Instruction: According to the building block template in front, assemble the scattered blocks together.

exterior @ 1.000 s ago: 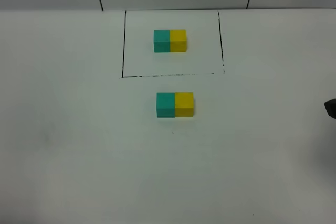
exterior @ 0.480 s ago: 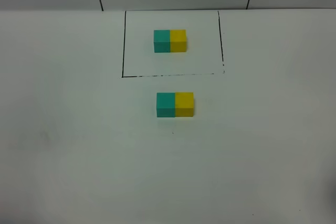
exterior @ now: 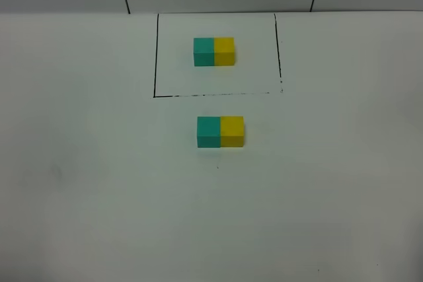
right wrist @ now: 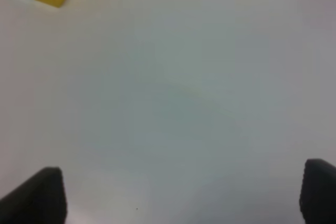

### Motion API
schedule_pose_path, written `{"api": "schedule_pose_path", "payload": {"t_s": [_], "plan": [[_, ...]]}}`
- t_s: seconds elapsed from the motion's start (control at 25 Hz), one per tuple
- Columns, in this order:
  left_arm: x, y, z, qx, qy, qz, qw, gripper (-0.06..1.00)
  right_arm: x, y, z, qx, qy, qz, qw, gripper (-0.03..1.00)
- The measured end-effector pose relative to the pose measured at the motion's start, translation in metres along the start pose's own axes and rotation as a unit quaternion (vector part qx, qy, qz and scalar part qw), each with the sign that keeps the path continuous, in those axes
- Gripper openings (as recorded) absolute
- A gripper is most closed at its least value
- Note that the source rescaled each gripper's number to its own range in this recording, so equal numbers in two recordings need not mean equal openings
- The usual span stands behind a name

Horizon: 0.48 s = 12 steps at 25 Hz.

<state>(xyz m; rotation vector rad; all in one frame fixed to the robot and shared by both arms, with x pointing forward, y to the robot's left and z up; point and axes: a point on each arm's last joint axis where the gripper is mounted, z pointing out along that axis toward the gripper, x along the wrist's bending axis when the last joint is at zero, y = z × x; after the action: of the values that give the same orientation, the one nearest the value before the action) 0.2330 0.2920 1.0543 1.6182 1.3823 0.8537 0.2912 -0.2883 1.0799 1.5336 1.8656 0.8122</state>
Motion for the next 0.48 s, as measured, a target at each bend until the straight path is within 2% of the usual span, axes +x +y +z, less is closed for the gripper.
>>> {"api": "schedule_pose_path", "payload": {"t_s": [0.24,0.48], "plan": [[0.000,0.000,0.000,0.000,0.000,0.000,1.000,0.67,0.006,-0.008,-0.014,-0.040,0.012,-0.002,0.999,1.00],[0.000,0.000,0.000,0.000,0.000,0.000,1.000,0.67,0.007,-0.024,-0.021,-0.061,-0.004,0.023,0.998,1.00]]}}
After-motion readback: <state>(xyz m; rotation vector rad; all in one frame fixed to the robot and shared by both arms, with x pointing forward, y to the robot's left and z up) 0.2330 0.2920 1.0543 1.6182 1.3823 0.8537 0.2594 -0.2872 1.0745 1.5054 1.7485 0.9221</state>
